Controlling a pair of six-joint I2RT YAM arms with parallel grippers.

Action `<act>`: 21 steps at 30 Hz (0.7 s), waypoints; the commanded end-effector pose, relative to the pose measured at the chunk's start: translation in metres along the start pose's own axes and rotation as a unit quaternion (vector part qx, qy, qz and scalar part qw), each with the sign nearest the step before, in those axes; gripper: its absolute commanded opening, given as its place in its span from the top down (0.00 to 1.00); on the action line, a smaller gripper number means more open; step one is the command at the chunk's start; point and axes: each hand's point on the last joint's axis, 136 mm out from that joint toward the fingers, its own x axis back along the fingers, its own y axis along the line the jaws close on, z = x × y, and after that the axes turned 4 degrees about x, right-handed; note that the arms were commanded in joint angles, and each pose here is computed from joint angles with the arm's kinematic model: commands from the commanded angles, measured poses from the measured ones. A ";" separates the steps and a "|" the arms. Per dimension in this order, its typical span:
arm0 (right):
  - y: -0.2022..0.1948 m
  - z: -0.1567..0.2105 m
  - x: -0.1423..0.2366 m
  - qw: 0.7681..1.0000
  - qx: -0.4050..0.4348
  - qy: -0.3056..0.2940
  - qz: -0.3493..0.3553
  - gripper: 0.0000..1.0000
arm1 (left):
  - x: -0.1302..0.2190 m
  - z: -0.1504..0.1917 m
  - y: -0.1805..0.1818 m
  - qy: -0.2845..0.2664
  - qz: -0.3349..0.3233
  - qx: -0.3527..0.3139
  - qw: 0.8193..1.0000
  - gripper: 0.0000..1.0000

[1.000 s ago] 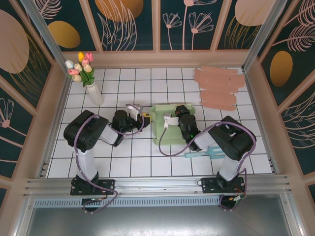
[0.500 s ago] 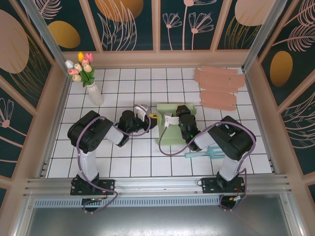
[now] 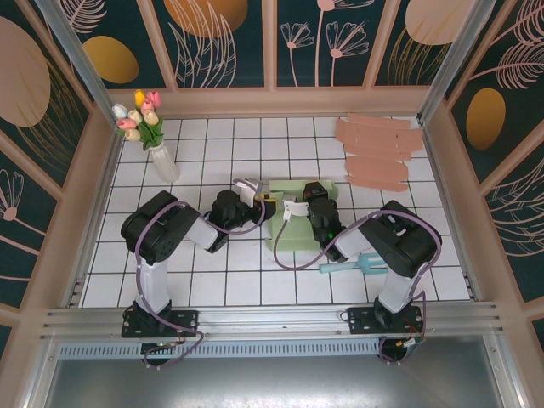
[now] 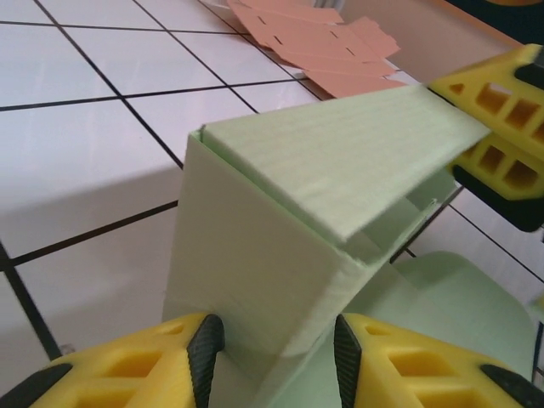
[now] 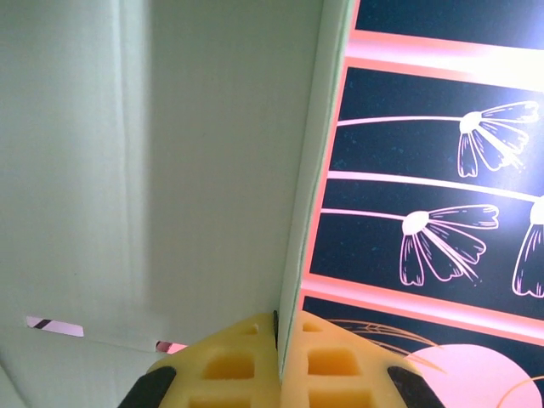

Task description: Fold the paper box

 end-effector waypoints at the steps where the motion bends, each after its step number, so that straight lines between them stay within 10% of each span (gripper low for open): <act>1: 0.019 -0.026 0.005 0.998 0.021 -0.051 -0.026 1.00 | -0.006 -0.022 0.002 -0.042 -0.016 0.000 0.999 0.56; 21: 0.030 -0.035 0.005 0.998 0.022 -0.053 -0.034 1.00 | -0.001 -0.026 -0.021 -0.103 -0.053 -0.051 0.992 0.64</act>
